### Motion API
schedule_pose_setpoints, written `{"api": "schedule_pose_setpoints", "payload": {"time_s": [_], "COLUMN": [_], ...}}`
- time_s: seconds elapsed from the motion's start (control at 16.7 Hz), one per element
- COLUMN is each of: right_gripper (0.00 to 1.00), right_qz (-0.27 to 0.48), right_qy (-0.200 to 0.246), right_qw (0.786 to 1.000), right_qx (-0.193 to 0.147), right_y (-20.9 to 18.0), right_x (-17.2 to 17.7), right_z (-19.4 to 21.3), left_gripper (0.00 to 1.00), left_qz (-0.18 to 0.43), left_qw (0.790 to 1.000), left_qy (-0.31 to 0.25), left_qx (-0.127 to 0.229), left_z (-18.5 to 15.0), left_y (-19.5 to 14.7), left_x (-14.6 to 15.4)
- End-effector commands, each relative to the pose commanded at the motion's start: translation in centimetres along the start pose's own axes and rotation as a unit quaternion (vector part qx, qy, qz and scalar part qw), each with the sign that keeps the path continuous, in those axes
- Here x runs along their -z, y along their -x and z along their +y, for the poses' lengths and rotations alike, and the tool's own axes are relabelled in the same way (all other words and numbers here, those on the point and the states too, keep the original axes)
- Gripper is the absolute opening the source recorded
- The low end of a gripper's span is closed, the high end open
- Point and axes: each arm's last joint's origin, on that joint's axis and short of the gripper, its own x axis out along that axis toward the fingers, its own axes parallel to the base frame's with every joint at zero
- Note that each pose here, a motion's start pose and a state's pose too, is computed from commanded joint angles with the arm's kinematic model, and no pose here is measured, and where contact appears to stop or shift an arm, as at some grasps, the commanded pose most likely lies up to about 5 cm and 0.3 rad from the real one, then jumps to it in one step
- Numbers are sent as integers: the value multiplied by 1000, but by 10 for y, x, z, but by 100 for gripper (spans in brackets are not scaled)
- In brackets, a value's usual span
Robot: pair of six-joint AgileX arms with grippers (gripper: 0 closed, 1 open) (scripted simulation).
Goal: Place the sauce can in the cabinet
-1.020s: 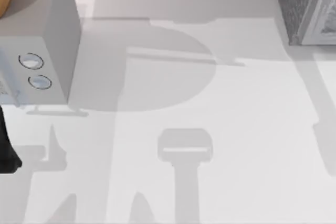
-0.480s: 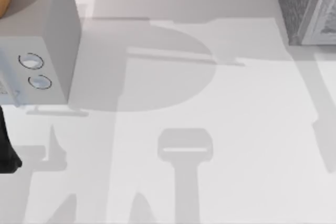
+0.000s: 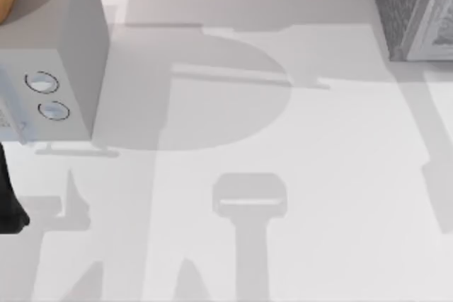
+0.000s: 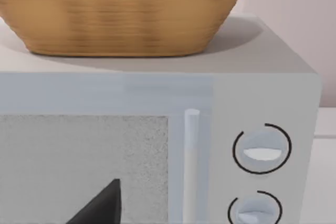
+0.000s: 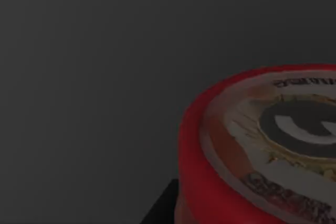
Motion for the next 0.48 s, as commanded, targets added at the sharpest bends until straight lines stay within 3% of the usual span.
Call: {"api": "schedule_pose_setpoints", "payload": {"time_s": [0.12,0.48], "right_gripper": [98,100], "right_qz": [0,0], "right_qy": [0,0], "right_qw": [1000,1000], "right_qx": [0,0], "right_y": [0,0], "right_x": [0,0], "right_z": [0,0], "left_gripper": [100,100], "left_qz": [0,0], "left_qw": [1000,1000], "left_qy": [0,0], "left_qx": [0,0], "left_z": [0,0], "left_y": [0,0], "left_x": [0,0]}}
